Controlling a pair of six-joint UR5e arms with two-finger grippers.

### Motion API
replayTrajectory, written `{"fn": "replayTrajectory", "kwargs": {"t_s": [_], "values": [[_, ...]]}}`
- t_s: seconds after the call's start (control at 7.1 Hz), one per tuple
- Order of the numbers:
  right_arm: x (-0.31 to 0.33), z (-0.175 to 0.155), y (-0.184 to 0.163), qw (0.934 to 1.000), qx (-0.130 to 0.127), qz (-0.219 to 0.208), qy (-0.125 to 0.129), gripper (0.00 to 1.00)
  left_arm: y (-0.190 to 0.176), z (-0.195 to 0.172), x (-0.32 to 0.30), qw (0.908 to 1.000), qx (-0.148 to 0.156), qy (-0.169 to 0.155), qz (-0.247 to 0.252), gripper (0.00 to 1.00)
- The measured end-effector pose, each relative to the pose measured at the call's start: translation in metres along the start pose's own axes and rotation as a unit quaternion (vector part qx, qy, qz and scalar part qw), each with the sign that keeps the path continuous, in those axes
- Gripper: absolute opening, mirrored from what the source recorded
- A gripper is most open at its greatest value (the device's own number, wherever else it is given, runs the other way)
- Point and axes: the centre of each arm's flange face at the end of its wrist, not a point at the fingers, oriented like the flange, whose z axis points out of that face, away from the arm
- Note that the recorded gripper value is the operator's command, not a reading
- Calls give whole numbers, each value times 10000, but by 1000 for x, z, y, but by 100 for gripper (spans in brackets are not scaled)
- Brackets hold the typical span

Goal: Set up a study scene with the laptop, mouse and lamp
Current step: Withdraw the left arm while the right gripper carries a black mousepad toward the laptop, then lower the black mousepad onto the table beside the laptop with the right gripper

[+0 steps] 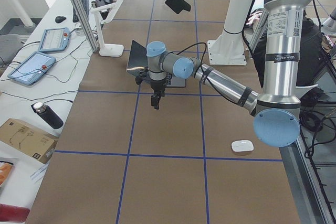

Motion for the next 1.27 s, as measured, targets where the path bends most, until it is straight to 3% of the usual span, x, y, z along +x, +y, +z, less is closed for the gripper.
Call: {"fn": "replayTrajectory", "kwargs": {"t_s": [1.27], "values": [[-108, 117, -121, 9985, 404, 176, -315, 0, -2, 9, -12, 9998, -76, -58, -169, 100]]}}
